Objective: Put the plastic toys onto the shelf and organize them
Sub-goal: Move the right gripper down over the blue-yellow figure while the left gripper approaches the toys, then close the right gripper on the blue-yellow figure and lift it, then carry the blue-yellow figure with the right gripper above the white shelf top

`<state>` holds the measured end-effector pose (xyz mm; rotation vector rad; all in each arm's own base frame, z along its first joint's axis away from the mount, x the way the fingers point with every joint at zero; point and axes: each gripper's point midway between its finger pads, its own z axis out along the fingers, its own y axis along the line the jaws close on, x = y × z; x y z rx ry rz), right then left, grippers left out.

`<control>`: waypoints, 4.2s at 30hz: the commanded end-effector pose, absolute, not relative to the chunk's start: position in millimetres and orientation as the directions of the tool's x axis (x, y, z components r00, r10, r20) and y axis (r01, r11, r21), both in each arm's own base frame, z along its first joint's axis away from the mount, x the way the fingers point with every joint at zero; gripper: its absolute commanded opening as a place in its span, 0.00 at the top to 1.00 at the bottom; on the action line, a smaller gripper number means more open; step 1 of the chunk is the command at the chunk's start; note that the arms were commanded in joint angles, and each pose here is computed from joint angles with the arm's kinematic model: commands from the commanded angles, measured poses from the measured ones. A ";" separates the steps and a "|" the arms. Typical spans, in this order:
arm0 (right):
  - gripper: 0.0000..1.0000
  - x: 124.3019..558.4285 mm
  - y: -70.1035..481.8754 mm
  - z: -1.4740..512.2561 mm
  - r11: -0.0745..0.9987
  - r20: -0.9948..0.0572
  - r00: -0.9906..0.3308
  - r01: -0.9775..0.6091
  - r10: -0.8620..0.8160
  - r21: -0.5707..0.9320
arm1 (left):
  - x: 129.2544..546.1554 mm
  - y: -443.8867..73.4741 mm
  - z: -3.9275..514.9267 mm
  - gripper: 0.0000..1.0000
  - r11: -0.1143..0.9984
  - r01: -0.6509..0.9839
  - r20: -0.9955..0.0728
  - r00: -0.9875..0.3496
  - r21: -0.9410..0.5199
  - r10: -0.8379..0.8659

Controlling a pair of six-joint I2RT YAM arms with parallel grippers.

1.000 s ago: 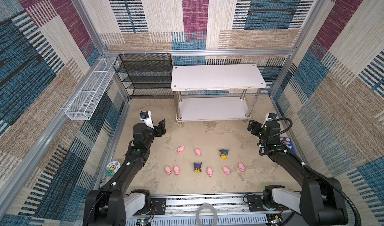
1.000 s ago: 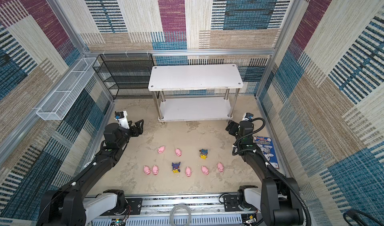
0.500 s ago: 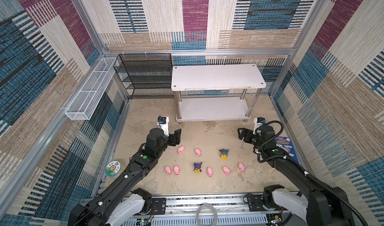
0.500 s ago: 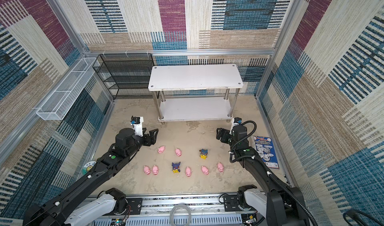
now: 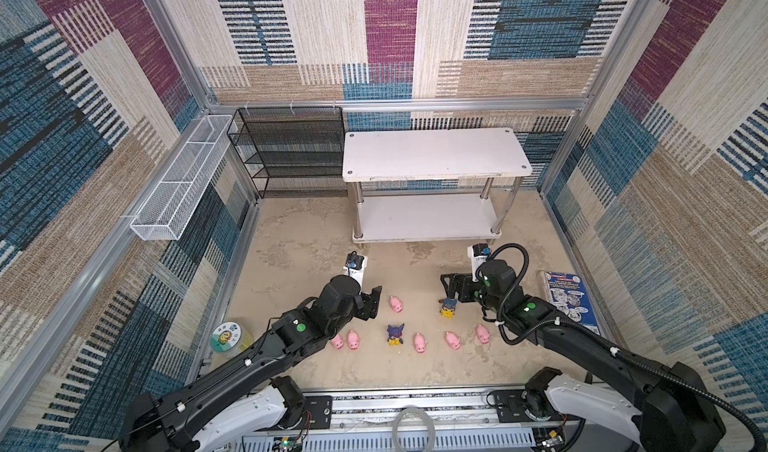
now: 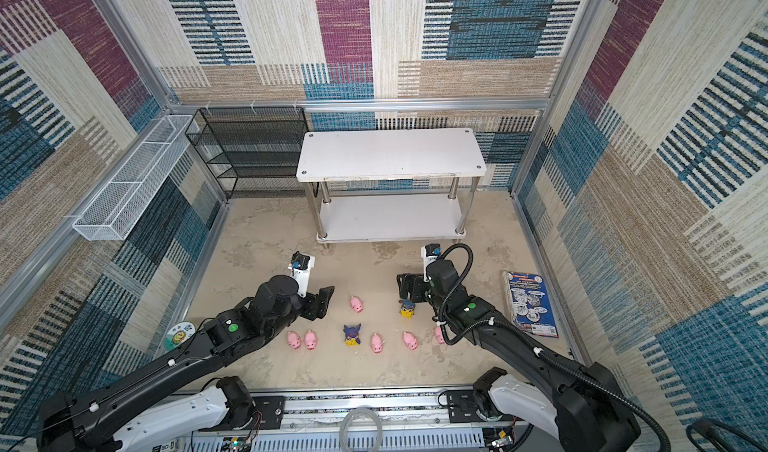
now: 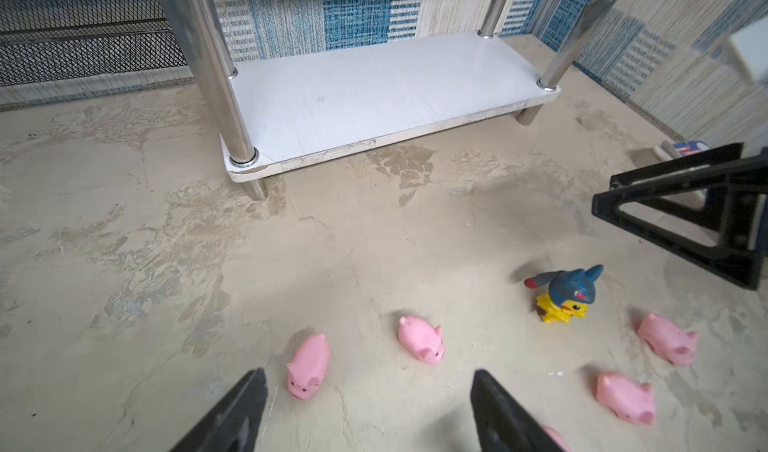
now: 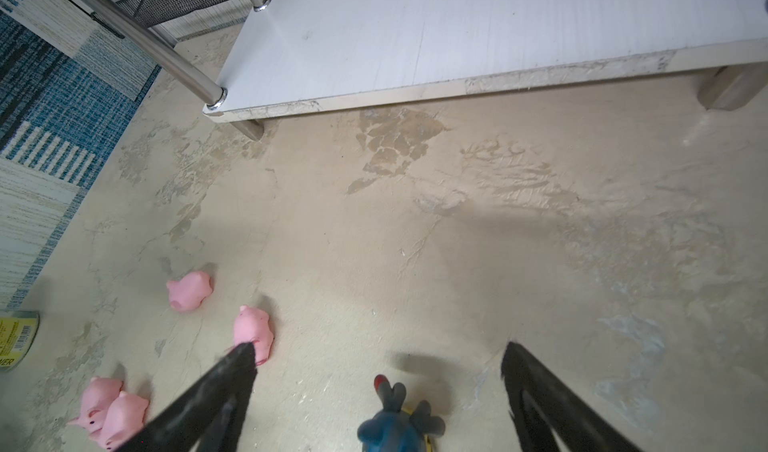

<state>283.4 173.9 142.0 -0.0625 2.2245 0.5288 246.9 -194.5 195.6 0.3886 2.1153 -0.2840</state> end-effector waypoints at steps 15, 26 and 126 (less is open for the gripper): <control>0.08 229.5 200.3 101.7 0.939 -0.684 -0.724 -0.162 0.095 0.302 | 210.3 -179.8 183.0 0.18 0.953 0.296 -0.828 -0.516 0.068 0.219; 0.08 234.6 195.3 68.7 0.964 -0.652 -0.751 -0.083 0.105 0.251 | 208.9 -174.0 177.3 0.18 0.958 0.277 -0.821 -0.527 0.080 0.221; 0.64 339.3 225.8 320.6 0.977 -0.854 -0.513 -0.210 -0.087 0.026 | 226.4 -263.0 291.6 0.14 0.787 0.578 -0.877 -0.239 0.216 0.416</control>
